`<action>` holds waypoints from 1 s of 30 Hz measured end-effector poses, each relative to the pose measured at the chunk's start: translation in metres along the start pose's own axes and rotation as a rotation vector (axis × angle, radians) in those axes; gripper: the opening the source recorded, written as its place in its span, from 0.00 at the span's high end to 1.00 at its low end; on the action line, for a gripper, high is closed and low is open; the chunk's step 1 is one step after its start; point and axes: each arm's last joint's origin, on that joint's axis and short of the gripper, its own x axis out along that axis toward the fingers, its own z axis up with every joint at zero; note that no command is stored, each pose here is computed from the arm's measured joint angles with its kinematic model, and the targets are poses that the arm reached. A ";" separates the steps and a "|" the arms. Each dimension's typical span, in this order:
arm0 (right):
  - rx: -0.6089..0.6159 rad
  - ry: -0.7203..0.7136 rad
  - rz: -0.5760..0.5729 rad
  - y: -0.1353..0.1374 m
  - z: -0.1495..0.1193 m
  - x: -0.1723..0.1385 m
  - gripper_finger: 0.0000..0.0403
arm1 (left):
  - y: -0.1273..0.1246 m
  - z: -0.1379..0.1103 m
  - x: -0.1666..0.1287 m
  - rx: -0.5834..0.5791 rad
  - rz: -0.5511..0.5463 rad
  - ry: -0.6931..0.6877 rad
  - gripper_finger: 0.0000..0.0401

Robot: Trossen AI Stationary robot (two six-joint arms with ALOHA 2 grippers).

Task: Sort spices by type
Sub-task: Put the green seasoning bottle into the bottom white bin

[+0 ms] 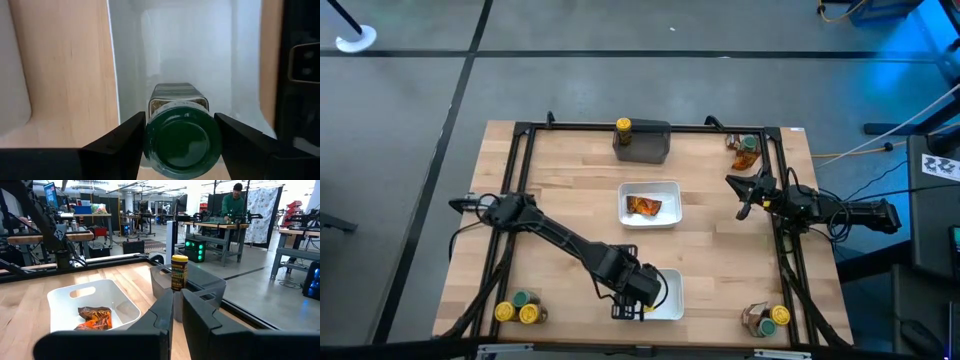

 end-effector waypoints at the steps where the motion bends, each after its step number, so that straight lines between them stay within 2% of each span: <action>1: 0.000 0.000 0.000 0.000 0.000 0.000 0.91 | 0.000 0.000 0.003 0.001 0.002 0.004 0.46; 12: 0.019 0.000 0.002 0.000 0.000 0.000 0.91 | 0.001 0.002 0.019 -0.072 -0.008 0.048 0.45; 20: 0.019 0.000 0.003 0.000 0.000 0.000 0.91 | 0.008 0.005 0.018 -0.088 -0.027 0.061 0.34; 25: 0.019 0.000 0.004 0.000 0.000 0.000 0.91 | 0.017 0.005 -0.008 -0.131 -0.041 0.010 0.32; 30: 0.018 0.001 0.004 0.000 0.000 0.000 0.91 | 0.014 -0.002 -0.035 -0.142 -0.067 -0.030 0.32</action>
